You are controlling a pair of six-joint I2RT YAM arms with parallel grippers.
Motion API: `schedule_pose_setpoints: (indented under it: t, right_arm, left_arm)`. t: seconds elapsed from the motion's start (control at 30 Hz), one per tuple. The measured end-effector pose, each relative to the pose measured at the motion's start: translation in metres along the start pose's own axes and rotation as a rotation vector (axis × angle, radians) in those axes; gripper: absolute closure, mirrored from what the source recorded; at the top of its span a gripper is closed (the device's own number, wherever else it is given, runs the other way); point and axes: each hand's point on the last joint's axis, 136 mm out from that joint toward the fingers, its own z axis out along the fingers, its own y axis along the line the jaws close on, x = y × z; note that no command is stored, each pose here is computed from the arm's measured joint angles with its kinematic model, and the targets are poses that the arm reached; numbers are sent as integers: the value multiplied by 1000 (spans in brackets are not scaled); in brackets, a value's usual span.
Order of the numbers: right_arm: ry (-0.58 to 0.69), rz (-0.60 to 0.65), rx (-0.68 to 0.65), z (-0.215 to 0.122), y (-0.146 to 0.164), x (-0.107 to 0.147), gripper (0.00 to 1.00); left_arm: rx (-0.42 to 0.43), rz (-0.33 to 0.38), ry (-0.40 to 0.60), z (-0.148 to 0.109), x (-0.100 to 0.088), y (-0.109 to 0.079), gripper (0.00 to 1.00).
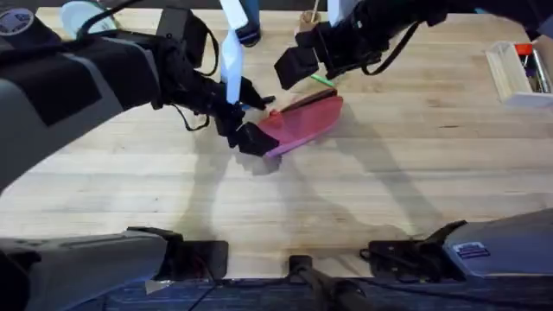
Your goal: Unzip the bag, pick up the pens from the table one at a time and place them inside, then zip the bag closed.
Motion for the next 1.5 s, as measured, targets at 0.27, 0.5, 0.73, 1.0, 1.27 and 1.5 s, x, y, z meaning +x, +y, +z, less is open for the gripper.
schedule_pose_setpoints:
  t: [0.27,0.5,0.73,1.0,1.27,1.5]
  right_arm:
    - [15,-137,3,-3,0,3,113]
    - [-73,-255,19,-22,4,-22,934]
    - [-58,-509,31,-24,4,-20,972]
    - [-59,-924,41,-23,7,-21,971]
    - [33,-1291,3,-22,4,1,972]
    - [118,-1389,-52,4,-3,10,973]
  left_arm:
    - [34,-69,33,-7,8,-10,6]
    - [-125,-26,-55,-60,-17,1,7]
    - [-257,4,-112,-102,-27,-4,7]
    - [-281,-10,-90,-108,-22,-8,7]
    - [-282,-11,-88,-108,-21,-8,7]
    - [-283,-11,-88,-108,-21,-8,7]
